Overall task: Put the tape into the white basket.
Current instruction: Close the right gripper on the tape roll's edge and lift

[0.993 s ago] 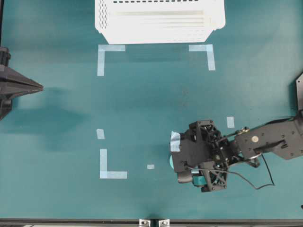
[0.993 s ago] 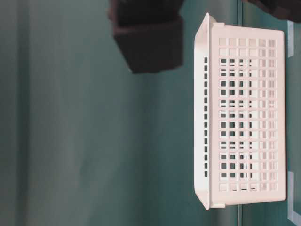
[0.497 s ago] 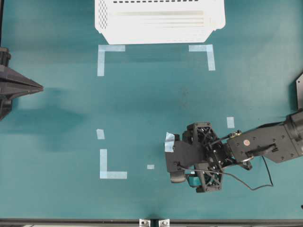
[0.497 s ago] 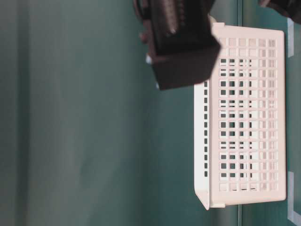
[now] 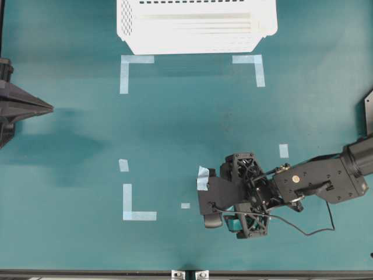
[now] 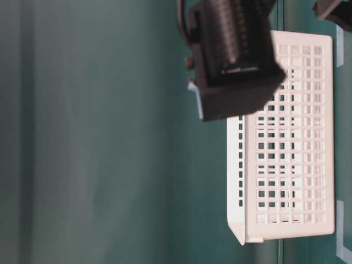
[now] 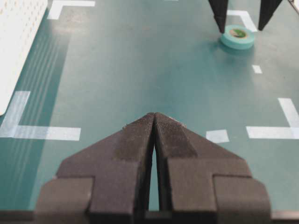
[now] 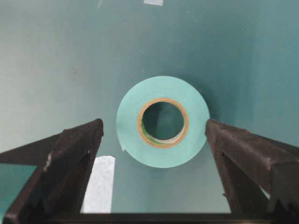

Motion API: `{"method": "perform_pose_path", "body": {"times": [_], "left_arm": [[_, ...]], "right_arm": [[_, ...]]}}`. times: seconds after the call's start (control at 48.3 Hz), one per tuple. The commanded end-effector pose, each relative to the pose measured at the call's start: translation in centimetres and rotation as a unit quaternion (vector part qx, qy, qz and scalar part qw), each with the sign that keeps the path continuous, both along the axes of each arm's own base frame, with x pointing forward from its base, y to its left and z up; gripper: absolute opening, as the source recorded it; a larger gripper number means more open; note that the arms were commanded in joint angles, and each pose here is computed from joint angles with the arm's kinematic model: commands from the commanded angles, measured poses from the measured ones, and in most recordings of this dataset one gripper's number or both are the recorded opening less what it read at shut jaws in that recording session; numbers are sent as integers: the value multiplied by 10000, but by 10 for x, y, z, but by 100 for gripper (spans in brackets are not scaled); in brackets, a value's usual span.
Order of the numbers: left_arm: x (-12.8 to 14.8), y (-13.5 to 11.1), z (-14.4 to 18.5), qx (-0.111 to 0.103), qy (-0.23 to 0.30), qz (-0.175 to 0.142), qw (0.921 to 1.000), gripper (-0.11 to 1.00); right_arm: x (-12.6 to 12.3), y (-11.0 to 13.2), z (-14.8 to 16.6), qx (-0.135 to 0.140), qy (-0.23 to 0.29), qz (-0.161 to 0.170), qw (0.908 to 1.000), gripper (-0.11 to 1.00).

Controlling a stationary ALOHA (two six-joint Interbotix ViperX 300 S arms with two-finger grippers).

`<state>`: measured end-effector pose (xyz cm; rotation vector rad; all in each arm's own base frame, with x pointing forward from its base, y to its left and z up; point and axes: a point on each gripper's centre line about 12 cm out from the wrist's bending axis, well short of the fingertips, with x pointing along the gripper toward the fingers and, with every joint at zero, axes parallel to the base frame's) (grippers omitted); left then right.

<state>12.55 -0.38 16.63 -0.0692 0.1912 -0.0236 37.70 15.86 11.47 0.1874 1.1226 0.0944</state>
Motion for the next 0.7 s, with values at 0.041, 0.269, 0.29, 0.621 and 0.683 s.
{"method": "perform_pose_path", "body": {"times": [0.041, 0.269, 0.29, 0.621, 0.683], "left_arm": [[1, 0, 4, 6, -54, -7, 10000, -11], [1, 0, 4, -1, -54, -6, 10000, -11], [1, 0, 5, -2, -61, -6, 10000, -11], [1, 0, 5, -2, -61, -6, 10000, -11], [1, 0, 5, -2, -61, -6, 10000, -11]], "right_arm": [[5, 2, 11, 27, -182, -2, 9998, 97], [5, -5, 10, -217, -108, -118, 9996, 97], [5, -5, 10, -228, -107, -137, 9996, 97], [4, -1, 11, -194, -137, -218, 9995, 97], [4, 1, 12, -187, -150, -202, 9995, 97]]}}
